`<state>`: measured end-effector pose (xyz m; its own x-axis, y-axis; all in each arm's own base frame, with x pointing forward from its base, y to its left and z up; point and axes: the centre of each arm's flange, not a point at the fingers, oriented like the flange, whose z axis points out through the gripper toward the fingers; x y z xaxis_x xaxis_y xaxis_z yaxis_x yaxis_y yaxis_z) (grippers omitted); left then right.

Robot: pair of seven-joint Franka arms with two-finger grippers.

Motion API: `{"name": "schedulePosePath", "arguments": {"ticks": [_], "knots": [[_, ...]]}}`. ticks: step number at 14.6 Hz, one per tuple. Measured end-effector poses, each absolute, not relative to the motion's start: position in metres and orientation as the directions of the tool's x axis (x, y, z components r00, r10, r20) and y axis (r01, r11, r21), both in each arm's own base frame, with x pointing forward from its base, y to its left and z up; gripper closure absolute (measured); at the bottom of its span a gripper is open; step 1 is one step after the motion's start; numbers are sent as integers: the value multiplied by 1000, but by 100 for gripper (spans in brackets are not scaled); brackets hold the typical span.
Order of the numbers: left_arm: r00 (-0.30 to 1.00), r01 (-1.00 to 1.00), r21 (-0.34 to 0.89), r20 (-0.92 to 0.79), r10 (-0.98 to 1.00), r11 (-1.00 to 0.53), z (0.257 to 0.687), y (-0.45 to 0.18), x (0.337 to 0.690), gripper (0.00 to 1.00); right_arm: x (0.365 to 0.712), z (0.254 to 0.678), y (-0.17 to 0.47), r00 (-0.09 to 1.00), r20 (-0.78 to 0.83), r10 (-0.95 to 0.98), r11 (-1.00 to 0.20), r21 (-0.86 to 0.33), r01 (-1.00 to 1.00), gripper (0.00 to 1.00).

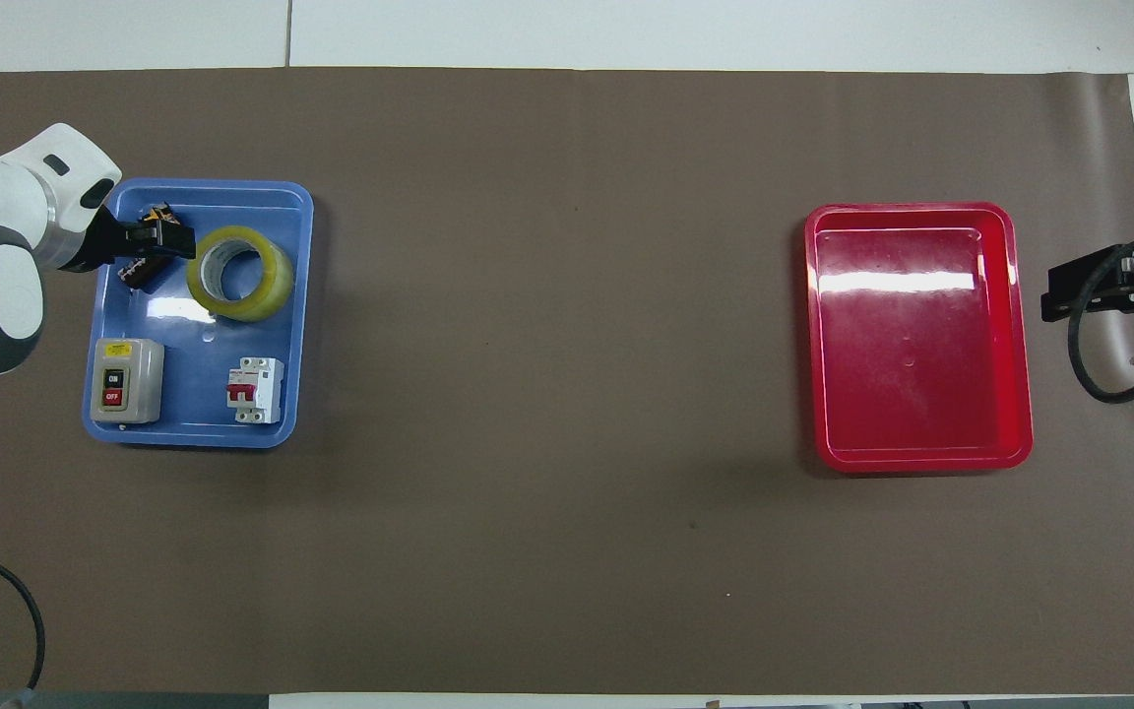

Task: Place and move tape with both arms
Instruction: 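Reach the left gripper into the blue tray and grasp the yellow tape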

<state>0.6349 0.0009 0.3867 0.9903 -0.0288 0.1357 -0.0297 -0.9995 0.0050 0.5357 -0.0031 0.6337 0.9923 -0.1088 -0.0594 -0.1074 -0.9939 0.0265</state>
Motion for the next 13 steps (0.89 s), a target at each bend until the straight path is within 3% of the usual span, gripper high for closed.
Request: {"name": "schedulePosePath", "arguments": {"ticks": [8,9,13], "knots": [[993,-44,10,112,-42,-999,319,-8,627,2,536,634,-3,992,-59,-109,-994,26,-107,0],[993,-43,11,108,-42,-999,314,-8,625,10,536,634,-3,992,-59,-109,-994,26,-107,0],[994,4,16,106,5,-1000,312,-10,623,61,536,634,-3,992,-59,-109,-994,26,-107,0]]}}
